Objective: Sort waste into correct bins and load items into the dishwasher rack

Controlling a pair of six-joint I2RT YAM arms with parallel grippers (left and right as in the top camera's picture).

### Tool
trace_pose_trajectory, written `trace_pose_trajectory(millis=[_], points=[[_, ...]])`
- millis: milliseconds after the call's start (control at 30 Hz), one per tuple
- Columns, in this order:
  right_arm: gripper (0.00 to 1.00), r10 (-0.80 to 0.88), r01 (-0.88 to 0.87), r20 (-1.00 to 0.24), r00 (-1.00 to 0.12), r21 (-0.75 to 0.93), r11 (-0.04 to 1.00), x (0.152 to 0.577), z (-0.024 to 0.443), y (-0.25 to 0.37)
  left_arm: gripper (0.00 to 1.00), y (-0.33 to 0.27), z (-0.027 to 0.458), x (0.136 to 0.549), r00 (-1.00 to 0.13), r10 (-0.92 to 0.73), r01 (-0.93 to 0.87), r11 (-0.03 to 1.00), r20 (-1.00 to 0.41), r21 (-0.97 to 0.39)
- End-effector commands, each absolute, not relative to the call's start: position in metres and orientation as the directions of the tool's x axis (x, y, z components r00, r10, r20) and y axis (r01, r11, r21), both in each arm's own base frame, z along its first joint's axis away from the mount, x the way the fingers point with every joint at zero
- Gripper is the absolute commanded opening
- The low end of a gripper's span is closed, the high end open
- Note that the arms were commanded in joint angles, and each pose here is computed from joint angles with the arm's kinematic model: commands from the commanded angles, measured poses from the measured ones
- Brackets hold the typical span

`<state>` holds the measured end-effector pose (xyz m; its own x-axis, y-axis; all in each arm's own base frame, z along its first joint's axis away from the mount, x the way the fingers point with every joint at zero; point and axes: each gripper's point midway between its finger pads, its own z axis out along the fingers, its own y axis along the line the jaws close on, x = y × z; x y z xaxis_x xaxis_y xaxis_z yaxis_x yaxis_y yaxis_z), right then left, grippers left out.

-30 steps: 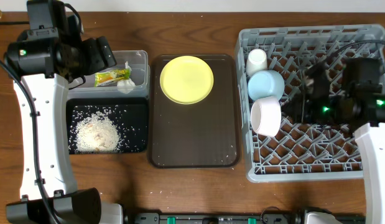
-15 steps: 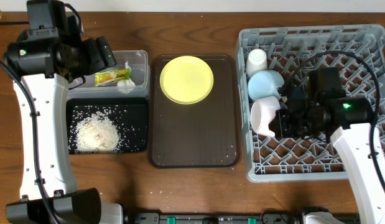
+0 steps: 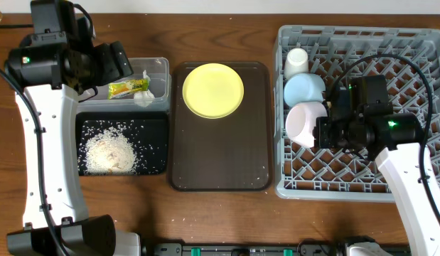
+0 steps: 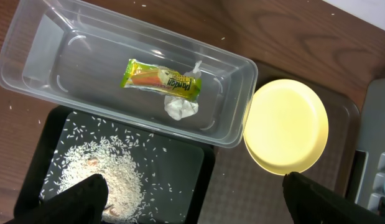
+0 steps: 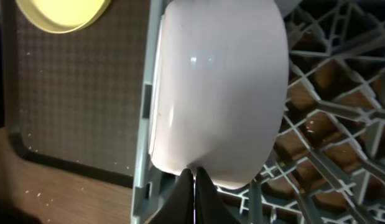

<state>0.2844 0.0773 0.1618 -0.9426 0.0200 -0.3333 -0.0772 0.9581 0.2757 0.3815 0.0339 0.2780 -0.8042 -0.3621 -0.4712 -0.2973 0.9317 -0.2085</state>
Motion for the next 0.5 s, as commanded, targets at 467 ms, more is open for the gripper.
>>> trace_pose_trajectory(millis=[467], points=[[0.12, -0.053, -0.264, -0.463, -0.885, 0.404, 0.876, 0.302, 0.202, 0.114, 0.93, 0.038, 0.283, 0.382, -0.792, -0.377, -0.315, 0.926, -0.481, -0.207]])
